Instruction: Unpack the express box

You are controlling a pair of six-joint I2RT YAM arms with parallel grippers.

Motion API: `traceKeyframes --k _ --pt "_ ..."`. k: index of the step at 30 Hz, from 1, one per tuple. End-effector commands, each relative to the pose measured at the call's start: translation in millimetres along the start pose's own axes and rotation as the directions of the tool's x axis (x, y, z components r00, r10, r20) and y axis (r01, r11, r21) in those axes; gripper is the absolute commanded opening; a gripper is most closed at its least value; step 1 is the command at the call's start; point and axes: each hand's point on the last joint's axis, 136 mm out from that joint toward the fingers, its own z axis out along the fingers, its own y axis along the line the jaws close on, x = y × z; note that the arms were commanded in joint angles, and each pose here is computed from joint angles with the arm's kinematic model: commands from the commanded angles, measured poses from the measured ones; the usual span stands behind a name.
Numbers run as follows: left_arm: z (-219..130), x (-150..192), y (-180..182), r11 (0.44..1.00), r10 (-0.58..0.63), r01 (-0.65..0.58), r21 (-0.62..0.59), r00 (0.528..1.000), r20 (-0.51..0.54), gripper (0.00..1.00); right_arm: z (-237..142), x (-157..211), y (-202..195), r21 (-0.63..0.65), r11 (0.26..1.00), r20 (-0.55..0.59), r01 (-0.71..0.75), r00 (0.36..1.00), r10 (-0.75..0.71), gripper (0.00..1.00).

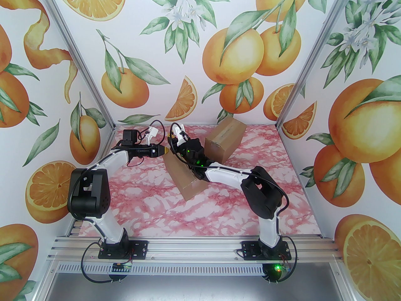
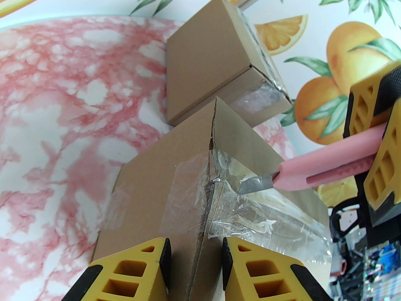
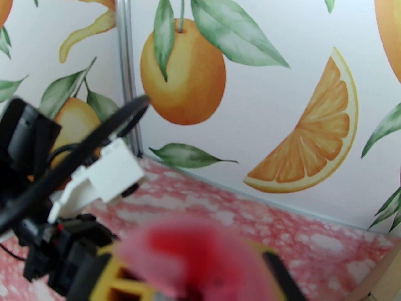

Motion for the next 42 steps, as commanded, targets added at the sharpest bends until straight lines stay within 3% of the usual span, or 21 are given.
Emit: traceKeyframes --k 1,17,27,30,34,42 --pt "3 12 19 0.993 -0.047 0.046 -0.111 0.999 -0.005 0.32 -15 -17 9 0.005 1.000 0.009 0.001 1.000 -0.001 0.00" --pt "4 20 21 0.986 -0.074 0.075 -0.152 0.997 0.010 0.29 -36 -11 6 0.034 0.999 -0.032 0.032 0.999 -0.031 0.00" --pt "8 23 9 0.993 -0.027 0.023 -0.120 0.999 -0.030 0.30 -34 -30 -3 0.052 0.996 0.048 0.074 0.996 -0.076 0.00" --pt "5 10 3 0.992 0.016 -0.017 -0.121 1.000 -0.009 0.36 -35 -40 -21 0.087 0.996 0.078 0.028 0.996 -0.034 0.00" --pt "-1 -3 -5 0.988 0.060 -0.060 -0.139 0.998 -0.007 0.53 -34 -45 -35 0.089 0.996 0.082 -0.003 0.997 -0.005 0.00" --pt "-7 -14 -28 0.983 0.096 -0.091 -0.162 0.995 0.021 0.61 -21 -44 -25 0.014 0.999 0.084 0.036 0.996 -0.037 0.00"
